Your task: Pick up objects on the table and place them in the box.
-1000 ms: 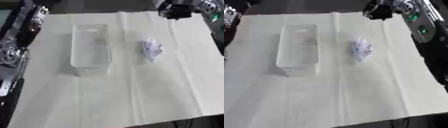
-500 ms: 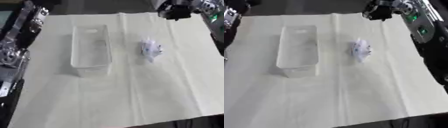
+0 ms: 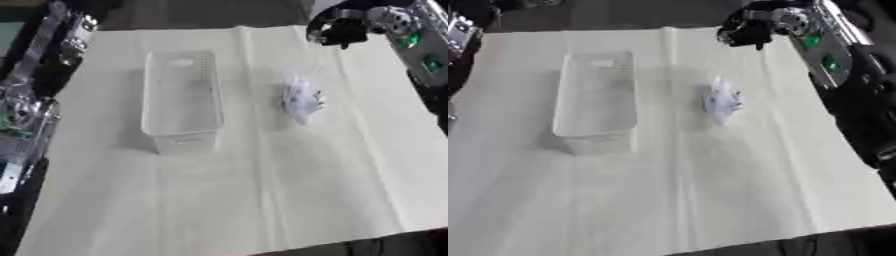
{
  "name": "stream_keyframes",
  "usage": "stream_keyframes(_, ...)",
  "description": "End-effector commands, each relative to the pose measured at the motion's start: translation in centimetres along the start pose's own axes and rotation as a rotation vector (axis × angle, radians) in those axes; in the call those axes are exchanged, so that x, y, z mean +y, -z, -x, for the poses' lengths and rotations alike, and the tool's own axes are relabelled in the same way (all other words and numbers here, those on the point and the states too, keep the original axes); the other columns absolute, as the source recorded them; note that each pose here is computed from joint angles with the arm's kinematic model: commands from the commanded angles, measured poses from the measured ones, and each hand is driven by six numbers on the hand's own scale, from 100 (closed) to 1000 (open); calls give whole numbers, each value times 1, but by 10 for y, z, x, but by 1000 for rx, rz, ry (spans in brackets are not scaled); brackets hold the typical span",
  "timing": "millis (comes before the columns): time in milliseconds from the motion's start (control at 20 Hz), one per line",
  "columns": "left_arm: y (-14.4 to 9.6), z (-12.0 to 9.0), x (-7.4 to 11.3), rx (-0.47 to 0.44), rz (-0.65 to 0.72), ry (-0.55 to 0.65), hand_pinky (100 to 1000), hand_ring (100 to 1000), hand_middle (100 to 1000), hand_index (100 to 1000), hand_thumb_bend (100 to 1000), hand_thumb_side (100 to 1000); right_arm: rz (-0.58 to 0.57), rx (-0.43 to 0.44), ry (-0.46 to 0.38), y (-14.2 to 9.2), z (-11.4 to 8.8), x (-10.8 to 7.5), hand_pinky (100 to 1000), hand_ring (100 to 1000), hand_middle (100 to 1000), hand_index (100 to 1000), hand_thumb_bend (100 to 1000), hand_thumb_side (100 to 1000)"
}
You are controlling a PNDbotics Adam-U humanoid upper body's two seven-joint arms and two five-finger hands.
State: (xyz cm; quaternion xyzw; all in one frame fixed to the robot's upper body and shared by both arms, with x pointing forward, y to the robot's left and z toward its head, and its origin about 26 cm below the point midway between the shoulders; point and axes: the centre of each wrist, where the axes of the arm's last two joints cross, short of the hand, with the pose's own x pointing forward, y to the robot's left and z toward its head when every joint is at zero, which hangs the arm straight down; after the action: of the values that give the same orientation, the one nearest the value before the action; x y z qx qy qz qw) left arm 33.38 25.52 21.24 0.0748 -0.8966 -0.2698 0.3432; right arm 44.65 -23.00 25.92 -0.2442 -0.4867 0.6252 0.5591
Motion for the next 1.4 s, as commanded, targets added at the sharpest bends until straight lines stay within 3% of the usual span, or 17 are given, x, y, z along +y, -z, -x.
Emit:
stream_keyframes(50,3,-6,6,-23,-1,20,860,916,926,855,105,916,9,-20,7,-4,-5,-12,594,746,847,895,100,872)
stream_keyframes(250,2,-5,5,-20,2,19,861,917,926,855,105,916,-20,-35,20,-2,-6,-10,597,747,849,896,100,883)
stream_keyframes(850,1,-4,5,-17,3,18,862,917,926,855,105,915,-124,-55,25,3,-11,-5,757,831,917,973,100,910)
stream_keyframes(1400,1,-4,5,-17,3,15,864,917,927,856,104,913,-226,-97,60,20,-11,12,872,901,987,1000,100,943)
